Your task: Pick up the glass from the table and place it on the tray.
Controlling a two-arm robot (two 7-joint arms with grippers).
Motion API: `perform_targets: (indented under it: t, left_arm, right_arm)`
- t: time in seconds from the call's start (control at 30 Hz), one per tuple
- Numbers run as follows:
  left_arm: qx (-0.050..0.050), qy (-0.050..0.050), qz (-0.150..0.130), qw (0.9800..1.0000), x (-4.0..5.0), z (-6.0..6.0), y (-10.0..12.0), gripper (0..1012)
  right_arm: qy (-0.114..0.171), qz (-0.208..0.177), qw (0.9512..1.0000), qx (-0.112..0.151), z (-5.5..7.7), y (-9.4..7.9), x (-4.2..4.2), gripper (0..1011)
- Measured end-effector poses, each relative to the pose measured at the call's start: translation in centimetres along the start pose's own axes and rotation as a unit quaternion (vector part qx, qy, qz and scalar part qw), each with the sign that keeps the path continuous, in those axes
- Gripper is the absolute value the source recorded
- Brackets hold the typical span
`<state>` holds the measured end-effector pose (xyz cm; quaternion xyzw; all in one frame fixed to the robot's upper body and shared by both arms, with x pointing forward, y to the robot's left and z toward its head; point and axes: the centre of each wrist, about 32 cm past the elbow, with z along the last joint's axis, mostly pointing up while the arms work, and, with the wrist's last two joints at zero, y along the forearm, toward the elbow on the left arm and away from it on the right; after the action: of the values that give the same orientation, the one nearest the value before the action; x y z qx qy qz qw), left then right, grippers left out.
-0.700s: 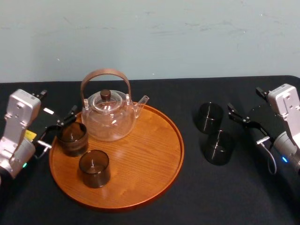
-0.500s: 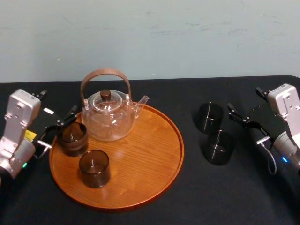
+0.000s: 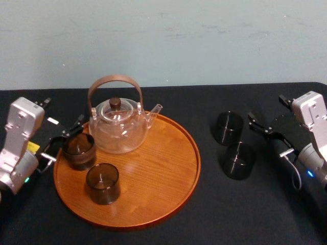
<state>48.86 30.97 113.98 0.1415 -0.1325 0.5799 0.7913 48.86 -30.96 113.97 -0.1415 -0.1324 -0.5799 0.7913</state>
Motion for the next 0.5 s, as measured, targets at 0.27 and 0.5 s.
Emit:
perform_targets:
  t: [0.27,0.5]
  left_arm:
    - [0.0,0.0,0.0,1.0,0.0,0.0,0.0,1001]
    - [0.0,0.0,0.0,1.0,0.0,0.0,0.0,1001]
  right_arm:
    - [0.0,0.0,1.0,0.0,0.0,0.0,0.01,1002]
    - [0.0,0.0,1.0,0.0,0.0,0.0,0.01,1002]
